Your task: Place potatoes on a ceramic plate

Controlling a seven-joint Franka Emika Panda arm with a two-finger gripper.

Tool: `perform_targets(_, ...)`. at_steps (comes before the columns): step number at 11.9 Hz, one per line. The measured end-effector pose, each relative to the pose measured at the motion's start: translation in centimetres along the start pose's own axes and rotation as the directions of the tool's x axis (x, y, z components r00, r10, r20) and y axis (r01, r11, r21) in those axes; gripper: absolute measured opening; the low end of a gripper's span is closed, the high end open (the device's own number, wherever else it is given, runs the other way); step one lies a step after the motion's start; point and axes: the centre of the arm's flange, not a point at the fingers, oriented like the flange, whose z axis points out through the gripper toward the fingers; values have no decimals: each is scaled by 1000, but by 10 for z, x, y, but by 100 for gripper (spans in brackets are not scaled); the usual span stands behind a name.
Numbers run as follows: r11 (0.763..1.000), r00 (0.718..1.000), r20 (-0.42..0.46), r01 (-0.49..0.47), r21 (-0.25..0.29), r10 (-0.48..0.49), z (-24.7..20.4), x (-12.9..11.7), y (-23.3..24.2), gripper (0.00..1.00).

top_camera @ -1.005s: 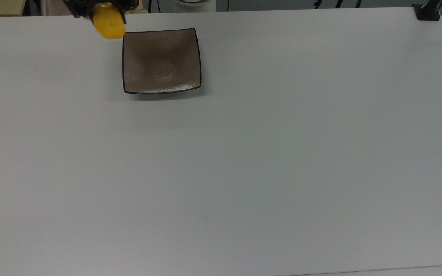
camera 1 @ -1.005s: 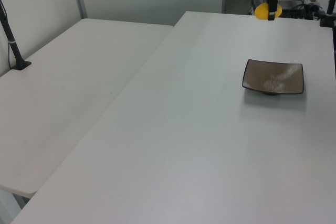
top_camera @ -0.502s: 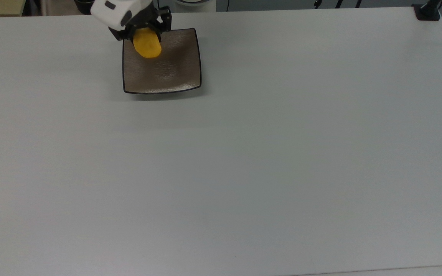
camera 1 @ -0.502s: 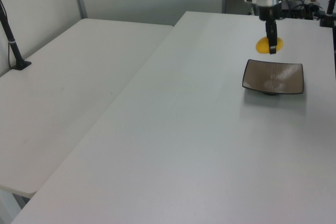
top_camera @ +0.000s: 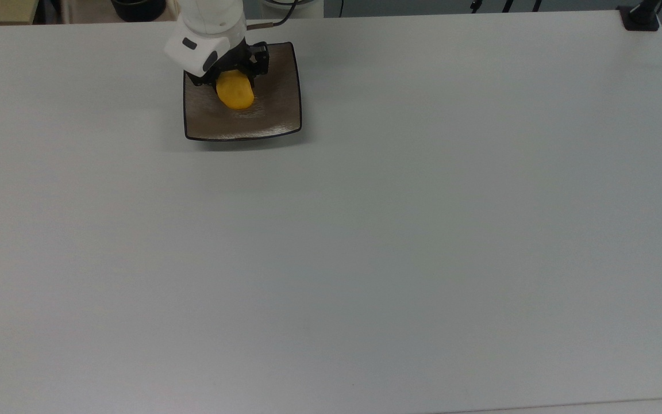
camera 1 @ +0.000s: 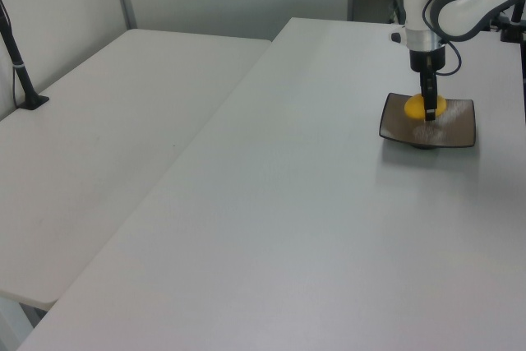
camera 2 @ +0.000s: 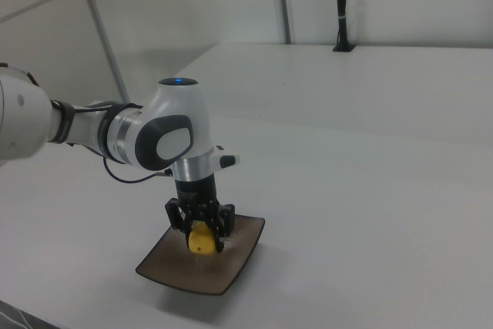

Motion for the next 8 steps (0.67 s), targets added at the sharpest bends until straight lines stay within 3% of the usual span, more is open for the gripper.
perform_targets(3,1000,1000,11,-2,4,2,6,1,0,100)
perform_targets(6,1000,1000,-18,-5,-6,5,-9,5,2,100)
perform_targets(8,999,996,-85,-8,-31,5,-53,15,7,100)
